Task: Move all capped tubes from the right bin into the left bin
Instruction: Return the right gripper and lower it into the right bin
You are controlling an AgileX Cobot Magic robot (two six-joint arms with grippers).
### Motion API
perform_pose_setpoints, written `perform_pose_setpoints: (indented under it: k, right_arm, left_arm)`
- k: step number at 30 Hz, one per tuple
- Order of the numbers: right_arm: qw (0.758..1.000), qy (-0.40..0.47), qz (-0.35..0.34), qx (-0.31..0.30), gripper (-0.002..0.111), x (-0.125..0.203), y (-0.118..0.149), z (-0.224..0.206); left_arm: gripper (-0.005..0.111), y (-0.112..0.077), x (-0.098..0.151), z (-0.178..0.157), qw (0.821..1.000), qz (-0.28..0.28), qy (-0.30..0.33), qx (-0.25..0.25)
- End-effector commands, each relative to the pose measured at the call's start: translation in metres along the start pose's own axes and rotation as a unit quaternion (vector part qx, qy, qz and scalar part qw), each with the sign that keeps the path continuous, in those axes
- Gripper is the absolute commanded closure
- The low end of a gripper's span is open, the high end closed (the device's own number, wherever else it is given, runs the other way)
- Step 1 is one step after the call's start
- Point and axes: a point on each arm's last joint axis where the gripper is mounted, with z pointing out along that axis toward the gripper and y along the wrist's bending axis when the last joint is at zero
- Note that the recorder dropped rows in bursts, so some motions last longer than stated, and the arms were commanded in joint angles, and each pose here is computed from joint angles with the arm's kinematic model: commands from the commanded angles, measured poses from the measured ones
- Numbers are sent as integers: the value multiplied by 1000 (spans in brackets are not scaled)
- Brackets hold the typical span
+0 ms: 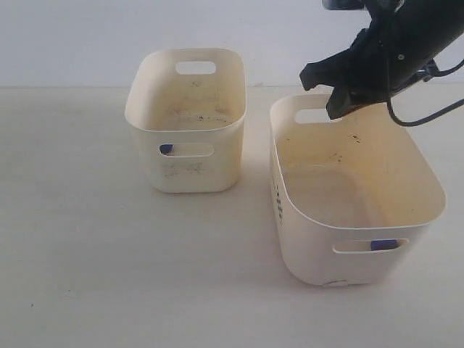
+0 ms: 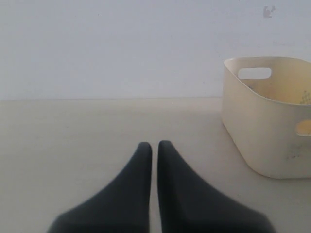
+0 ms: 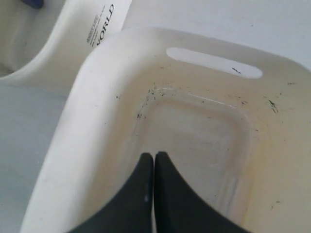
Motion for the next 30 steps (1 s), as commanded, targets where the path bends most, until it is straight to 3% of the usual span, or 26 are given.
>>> perform_pose_setpoints:
  k: [1, 15, 30]
  right_arm:
    - [1000, 25, -4, -7, 108, 3, 1, 18]
    - [995, 94, -20, -11, 108, 14, -1, 31]
    - [995, 94, -15, 2, 108, 14, 0, 31]
  left_arm:
    - [103, 0, -1, 0, 1000, -3, -2, 4]
    - [103, 0, -1, 0, 1000, -3, -4, 4]
    - [103, 0, -1, 0, 1000, -3, -4, 4]
